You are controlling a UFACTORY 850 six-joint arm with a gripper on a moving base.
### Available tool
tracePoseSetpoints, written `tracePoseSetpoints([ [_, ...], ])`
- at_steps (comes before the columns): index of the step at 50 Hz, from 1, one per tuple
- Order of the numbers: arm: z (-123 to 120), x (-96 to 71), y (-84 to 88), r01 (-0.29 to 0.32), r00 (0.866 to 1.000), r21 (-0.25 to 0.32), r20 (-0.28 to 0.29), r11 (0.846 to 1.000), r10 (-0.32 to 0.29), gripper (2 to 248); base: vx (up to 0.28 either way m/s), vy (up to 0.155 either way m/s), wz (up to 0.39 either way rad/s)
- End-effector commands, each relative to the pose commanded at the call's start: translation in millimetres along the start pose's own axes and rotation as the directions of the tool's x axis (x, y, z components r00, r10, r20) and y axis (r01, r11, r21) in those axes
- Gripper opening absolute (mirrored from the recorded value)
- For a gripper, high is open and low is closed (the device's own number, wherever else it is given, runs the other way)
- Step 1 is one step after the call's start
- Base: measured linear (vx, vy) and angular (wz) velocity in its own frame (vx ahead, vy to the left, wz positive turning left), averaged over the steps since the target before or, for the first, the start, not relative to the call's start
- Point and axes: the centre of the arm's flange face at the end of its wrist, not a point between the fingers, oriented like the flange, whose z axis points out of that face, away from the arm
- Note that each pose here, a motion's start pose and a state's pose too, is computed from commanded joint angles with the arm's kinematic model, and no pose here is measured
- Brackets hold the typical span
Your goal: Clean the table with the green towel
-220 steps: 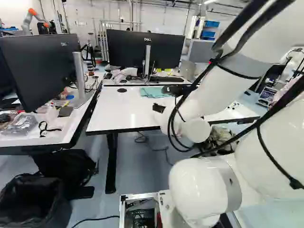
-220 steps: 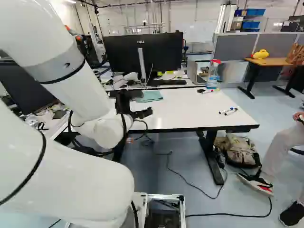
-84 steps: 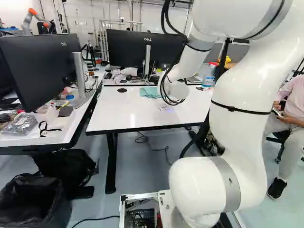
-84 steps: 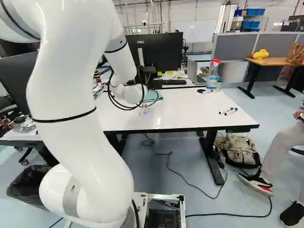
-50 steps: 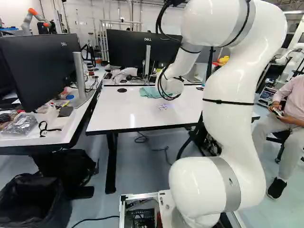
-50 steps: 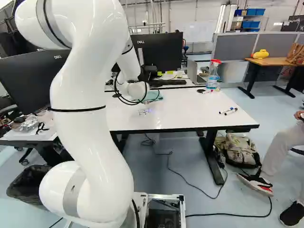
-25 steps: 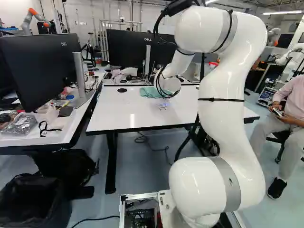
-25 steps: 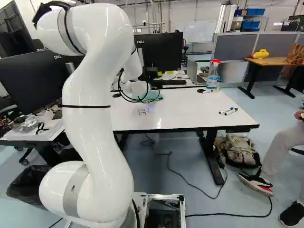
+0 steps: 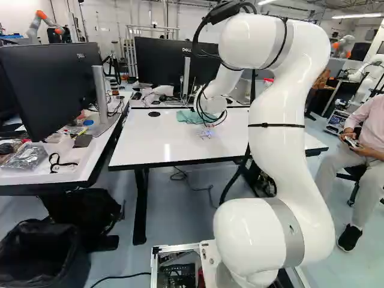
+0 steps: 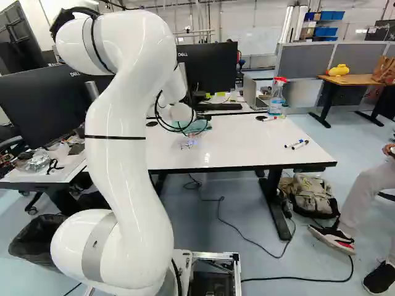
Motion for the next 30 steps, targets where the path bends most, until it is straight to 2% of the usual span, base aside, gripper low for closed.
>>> tracePoseSetpoints([
  [17, -0.2, -10.3, 0.4, -0.01, 0.993, -0.006, 0.116, 1.0, 0.011, 247, 0.0, 0.0, 0.0],
  [30, -0.2, -10.3, 0.4, -0.01, 0.993, -0.006, 0.117, 1.0, 0.011, 247, 0.0, 0.0, 0.0],
])
